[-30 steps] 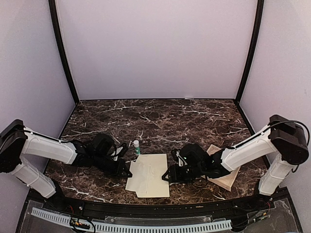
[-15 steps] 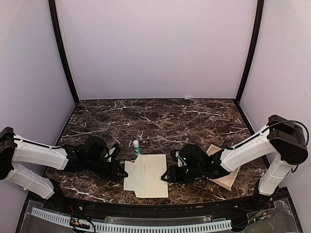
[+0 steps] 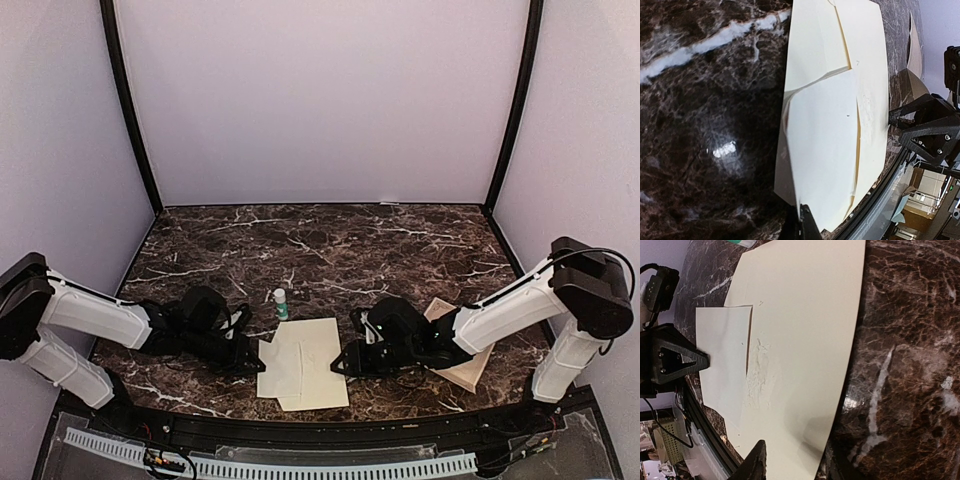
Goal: Place the letter into the envelope and seal it
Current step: Place the letter in the envelope.
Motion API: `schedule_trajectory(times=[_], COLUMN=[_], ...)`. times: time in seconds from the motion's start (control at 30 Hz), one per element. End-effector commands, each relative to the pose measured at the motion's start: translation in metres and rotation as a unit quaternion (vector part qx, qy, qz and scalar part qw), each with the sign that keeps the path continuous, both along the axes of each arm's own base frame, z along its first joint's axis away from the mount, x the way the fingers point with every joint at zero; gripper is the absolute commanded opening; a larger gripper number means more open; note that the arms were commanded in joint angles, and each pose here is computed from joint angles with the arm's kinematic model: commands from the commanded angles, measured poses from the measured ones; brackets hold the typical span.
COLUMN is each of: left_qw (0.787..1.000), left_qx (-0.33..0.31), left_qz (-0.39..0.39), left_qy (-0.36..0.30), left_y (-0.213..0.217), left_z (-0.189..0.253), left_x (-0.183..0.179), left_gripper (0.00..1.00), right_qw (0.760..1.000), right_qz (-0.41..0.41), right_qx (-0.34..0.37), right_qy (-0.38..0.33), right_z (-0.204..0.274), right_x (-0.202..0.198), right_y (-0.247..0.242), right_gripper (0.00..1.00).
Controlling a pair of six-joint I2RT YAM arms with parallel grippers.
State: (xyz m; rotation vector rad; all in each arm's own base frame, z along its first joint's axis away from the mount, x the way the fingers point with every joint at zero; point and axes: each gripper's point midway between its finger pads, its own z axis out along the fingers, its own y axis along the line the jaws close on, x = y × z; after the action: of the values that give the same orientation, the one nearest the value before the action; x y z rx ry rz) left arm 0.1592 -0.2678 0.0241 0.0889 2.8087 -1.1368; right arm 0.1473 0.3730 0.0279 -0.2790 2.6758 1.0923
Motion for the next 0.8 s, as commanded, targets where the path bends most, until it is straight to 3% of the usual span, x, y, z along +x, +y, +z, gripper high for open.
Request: schedule_trajectory(times=[0.0,0.3,0.57,0.77], left_qw=[1.0,1.0,1.0,1.0], left_qx=[-0.012,-0.007,-0.006,-0.001], left_qz=[-0.005,-0.01,-0.014,-0.016], left_qy=[-0.011,-0.011,-0.01,-0.013], left_y=[-0.006,-0.004,-0.006,-0.005], left_z=[0.009,0.009,0.009,0.01], left_x=[0.005,0.003,0.004,0.005], left_gripper=[0.0,0.0,0.0,0.0], right_qw=[1.0,0.992,0.99,0.987], right_qz=[-0.007,-0.025,0.06,0.088], right_qx=[-0.012,-0.043,0.032,0.049], right_qy=[-0.014,-0.119,-0.121,-0.123], right_z=[0.001,0.047,0.058,0.054], right_x=[-0.001,0.029,0.016,0.014], right_y=[-0.006,-0.015,0.039,0.071], right_gripper=[0.39,0.42,0.23,0.19])
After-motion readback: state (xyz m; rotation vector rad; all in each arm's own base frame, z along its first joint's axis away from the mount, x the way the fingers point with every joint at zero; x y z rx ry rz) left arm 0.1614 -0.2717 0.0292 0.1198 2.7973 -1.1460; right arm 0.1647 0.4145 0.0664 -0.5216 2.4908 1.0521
